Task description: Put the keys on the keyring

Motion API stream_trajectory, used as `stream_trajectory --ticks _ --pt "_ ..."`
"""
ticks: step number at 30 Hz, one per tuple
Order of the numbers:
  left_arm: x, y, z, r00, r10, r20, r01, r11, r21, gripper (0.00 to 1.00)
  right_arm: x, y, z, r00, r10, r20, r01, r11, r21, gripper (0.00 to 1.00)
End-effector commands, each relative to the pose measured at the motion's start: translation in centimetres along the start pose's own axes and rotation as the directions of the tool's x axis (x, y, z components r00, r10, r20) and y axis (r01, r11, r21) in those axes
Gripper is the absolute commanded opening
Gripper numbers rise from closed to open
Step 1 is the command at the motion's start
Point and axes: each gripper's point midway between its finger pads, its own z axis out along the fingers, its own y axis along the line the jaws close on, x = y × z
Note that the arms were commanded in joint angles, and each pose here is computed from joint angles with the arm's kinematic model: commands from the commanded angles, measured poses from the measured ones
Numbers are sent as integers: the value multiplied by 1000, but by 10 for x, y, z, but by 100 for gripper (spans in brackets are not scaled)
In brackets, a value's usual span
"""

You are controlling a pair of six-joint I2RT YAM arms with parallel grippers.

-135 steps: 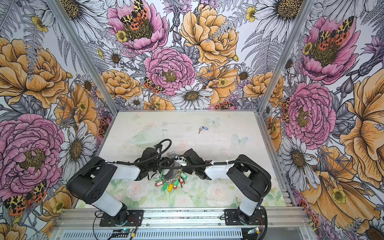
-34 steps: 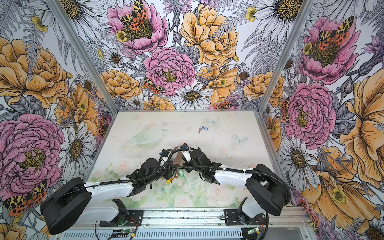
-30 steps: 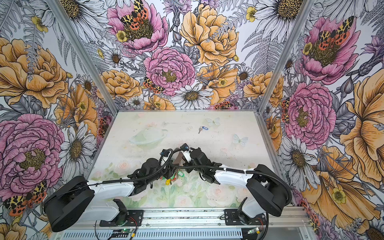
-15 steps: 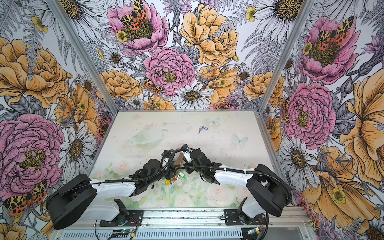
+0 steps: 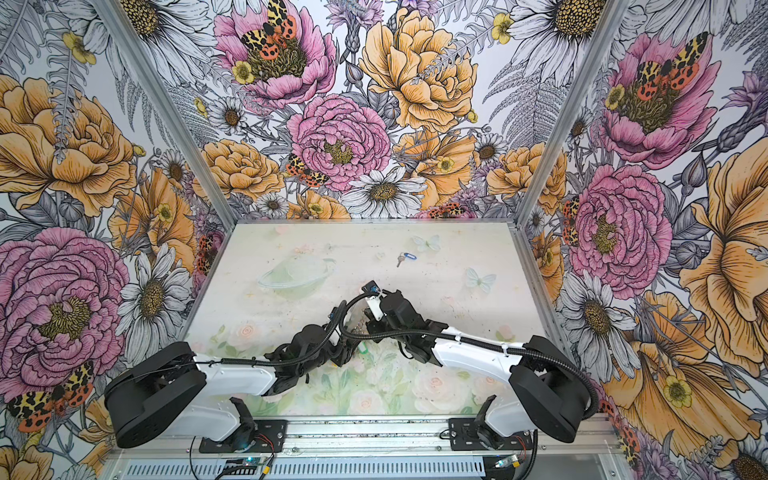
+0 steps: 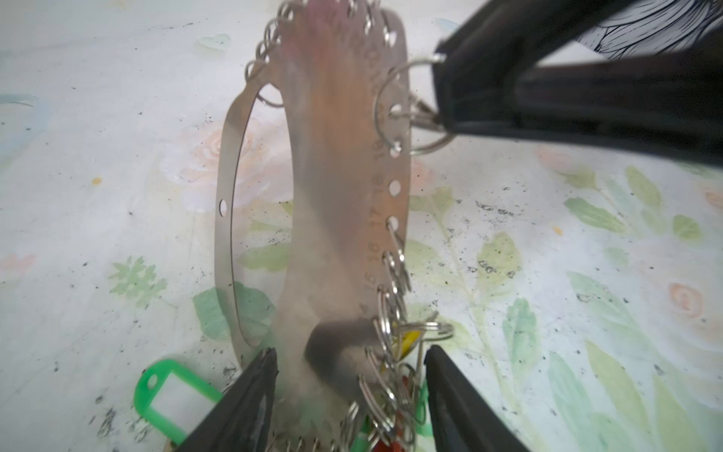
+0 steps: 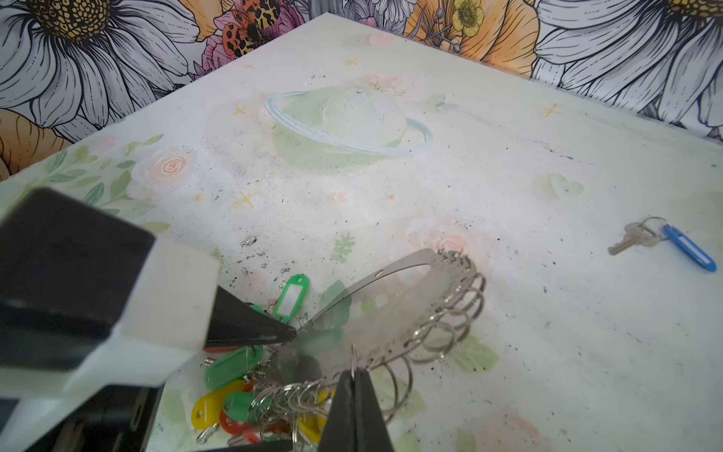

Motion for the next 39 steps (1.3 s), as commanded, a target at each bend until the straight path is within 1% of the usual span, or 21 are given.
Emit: stream_trajectory --ticks 1,7,9,14,16,19,21,22,23,26,28,32,39 --pt "-8 6 7 999 30 17 -29 998 -57 60 -34 5 -12 996 26 84 -25 1000 -11 0" --pt "-11 1 11 998 46 45 -45 998 -33 47 -32 1 -13 997 26 72 -27 1000 9 0" --pt "-15 -1 10 996 51 69 -50 999 -21 45 -31 -1 -12 997 34 66 -35 999 11 0" --pt "-26 -7 8 989 64 137 -66 998 10 30 -25 -3 -8 998 49 43 -50 999 17 0" --pt "-27 -9 10 987 74 141 -78 997 19 28 -23 -3 -7 998 55 38 -55 998 14 0" --pt "-24 -10 15 988 84 131 -87 996 18 28 -23 -3 -7 998 60 32 -60 998 12 0" --pt "-23 -8 18 988 87 126 -88 996 3 39 -22 -2 -7 998 62 26 -62 998 4 0" --pt "-23 -6 19 988 89 124 -88 996 -7 42 -22 -1 -7 998 64 25 -64 998 3 0" --pt "-23 -4 21 989 91 119 -89 996 -21 44 -21 -1 -7 998 65 24 -65 998 2 0" --pt "-22 -2 25 989 100 110 -96 995 -35 44 -21 -1 -6 998 65 21 -65 998 0 0" --pt "-22 -2 27 988 105 111 -102 994 -31 39 -21 -1 -7 998 67 22 -67 998 0 0" --pt "-24 -5 27 986 106 127 -105 994 -14 23 -20 -5 -6 997 71 16 -71 997 17 0" --pt "-23 -5 20 985 95 146 -96 995 3 9 -15 -12 -4 996 85 4 -85 995 45 0"
